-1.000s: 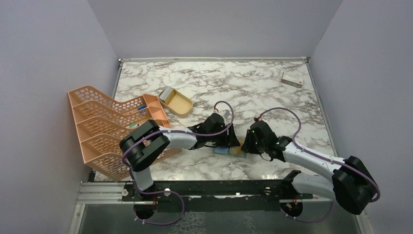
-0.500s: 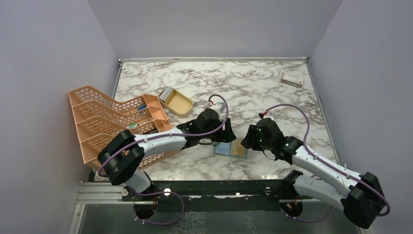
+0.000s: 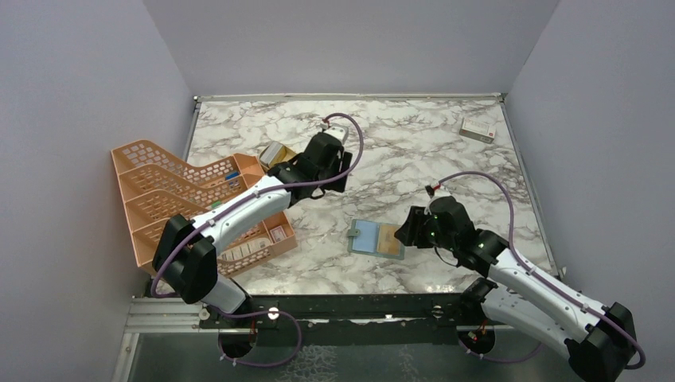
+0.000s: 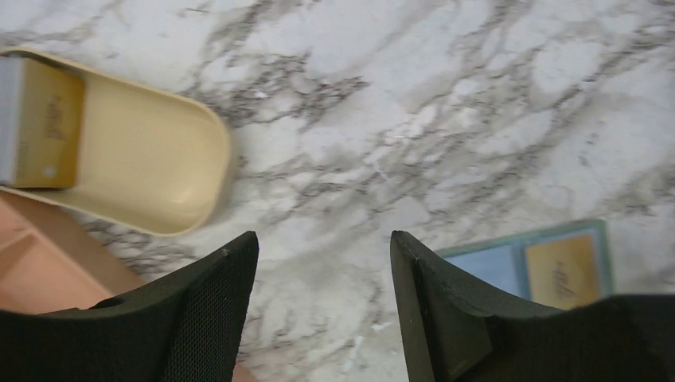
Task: Put the credit cards into the card holder
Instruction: Pick up the credit card from the storage box.
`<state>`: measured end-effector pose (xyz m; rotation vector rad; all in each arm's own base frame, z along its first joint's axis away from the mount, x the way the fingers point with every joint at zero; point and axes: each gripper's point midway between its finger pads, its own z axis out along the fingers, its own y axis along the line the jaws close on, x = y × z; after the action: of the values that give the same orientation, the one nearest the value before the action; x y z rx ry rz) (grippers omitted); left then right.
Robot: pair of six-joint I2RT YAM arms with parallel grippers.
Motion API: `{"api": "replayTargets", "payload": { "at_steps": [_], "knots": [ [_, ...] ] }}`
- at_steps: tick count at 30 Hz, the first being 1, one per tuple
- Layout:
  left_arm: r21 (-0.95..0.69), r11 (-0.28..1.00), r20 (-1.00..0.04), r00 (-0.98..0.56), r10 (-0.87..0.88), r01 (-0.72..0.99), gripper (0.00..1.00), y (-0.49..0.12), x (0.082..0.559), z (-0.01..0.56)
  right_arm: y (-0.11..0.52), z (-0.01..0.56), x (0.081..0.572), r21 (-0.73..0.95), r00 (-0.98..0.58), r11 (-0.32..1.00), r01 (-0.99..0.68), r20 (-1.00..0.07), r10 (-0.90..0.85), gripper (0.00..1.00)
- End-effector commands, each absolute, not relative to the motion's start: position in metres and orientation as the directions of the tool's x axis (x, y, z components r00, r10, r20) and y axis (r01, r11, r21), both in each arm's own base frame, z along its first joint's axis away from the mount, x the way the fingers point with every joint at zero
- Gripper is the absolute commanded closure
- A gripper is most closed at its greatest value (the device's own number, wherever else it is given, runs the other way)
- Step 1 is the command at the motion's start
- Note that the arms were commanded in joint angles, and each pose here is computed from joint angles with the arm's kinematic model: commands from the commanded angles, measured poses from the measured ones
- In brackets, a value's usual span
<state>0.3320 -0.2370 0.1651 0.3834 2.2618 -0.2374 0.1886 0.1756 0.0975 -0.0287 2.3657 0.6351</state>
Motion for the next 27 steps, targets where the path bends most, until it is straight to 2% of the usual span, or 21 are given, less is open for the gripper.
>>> {"api": "replayTargets", "payload": {
  "at_steps": [1,6,9,12,17,27],
  "knots": [
    [0.183,0.931,-0.721,-0.601,0.345,0.315,0.35,-0.183,0.358,0.171,0.183,0.100,0.189,0.444,-0.787,0.874,-0.197,-0.604,0.130,0.54],
    [0.286,0.925,-0.689,-0.618,0.379,0.250,0.31,-0.151,0.388,0.166,0.186,0.092,0.196,0.445,-0.807,0.887,-0.123,-0.564,0.171,0.49],
    [0.316,0.920,-0.668,-0.636,0.388,0.230,0.30,-0.138,0.402,0.160,0.187,0.086,0.201,0.429,-0.822,0.900,-0.075,-0.538,0.187,0.36],
    [0.340,0.916,-0.655,-0.646,0.392,0.212,0.28,-0.126,0.412,0.157,0.188,0.081,0.207,0.414,-0.833,0.910,-0.023,-0.511,0.212,0.32],
    [0.371,0.897,-0.629,-0.647,0.432,0.238,0.27,-0.121,0.425,0.152,0.189,0.070,0.208,0.400,-0.850,0.915,0.051,-0.464,0.250,0.15],
    [0.431,0.872,-0.553,-0.696,0.458,0.232,0.27,-0.103,0.424,0.131,0.188,0.047,0.213,0.250,-0.879,0.959,0.133,-0.417,0.230,0.11]
  ]
}}
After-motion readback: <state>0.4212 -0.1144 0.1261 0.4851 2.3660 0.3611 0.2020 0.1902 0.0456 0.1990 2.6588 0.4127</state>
